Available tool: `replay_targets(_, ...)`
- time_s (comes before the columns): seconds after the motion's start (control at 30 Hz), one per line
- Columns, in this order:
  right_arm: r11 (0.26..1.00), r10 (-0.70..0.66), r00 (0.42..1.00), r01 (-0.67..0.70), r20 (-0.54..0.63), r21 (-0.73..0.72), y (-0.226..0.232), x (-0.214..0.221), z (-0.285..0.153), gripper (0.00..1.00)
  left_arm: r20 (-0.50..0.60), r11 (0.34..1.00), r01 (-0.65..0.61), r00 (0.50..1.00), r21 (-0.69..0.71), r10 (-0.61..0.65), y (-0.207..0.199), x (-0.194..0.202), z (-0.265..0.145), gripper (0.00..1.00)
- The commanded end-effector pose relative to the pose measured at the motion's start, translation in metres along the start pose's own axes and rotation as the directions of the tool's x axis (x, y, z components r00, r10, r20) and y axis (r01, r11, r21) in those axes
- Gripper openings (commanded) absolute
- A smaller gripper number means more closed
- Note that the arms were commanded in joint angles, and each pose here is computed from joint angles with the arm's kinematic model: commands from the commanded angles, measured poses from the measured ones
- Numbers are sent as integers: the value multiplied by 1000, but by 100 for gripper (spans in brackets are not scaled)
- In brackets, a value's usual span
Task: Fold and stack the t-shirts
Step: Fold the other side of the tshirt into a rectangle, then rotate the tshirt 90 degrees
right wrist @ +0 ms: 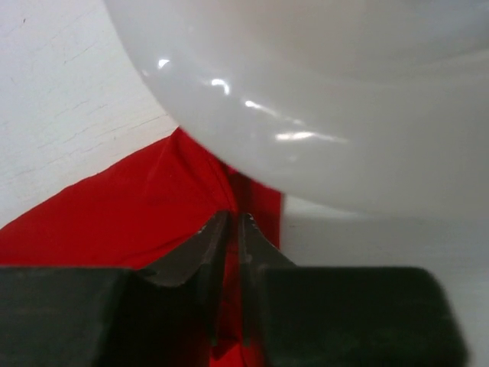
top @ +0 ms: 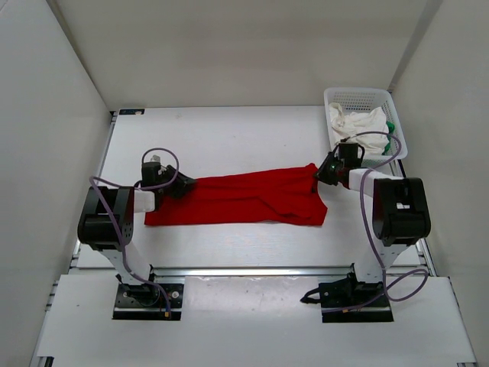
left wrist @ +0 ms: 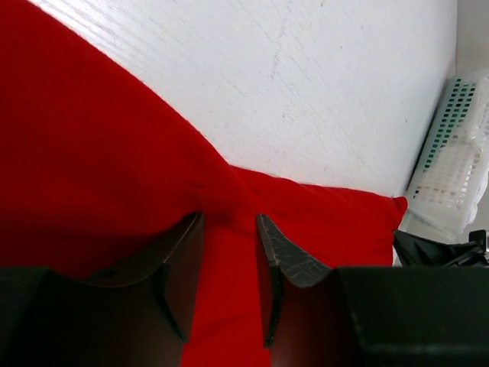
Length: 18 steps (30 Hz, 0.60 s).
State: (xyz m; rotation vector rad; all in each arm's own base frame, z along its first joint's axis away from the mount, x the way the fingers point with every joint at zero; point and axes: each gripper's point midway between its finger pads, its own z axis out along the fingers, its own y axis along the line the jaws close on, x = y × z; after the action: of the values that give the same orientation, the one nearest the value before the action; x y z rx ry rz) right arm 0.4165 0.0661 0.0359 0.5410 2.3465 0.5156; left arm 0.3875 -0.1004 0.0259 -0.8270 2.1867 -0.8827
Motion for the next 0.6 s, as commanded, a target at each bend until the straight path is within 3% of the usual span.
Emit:
replay_targets(0.0, 998, -44, 995, 49, 95, -51, 27, -30, -11, 12, 19, 999, -43, 999, 15, 42, -18, -3, -8, 45)
replay_targets(0.17, 989, -100, 980, 117, 172, -94, 59, -33, -50, 28, 52, 989, -123, 992, 77, 119, -52, -4, -23, 46)
replay_targets(0.23, 984, -123, 978, 142, 166, -107, 67, -14, -59, 28, 77, 983, -164, 985, 78, 158, -59, -3, -33, 48)
replay_targets(0.27, 983, -127, 978, 146, 164, -111, 68, -8, -62, 27, 70, 979, -188, 981, 75, 182, -58, 3, -36, 49)
replay_targets(0.4, 974, -159, 985, 167, 59, -154, 70, 59, -57, 3, 79, 965, -253, 966, 67, 247, -56, 15, -52, 49)
replay_targets(0.57, 961, -243, 968, 232, -63, -148, 77, 103, -36, 0, 60, 949, -304, 952, 84, 300, -57, 36, -64, 50)
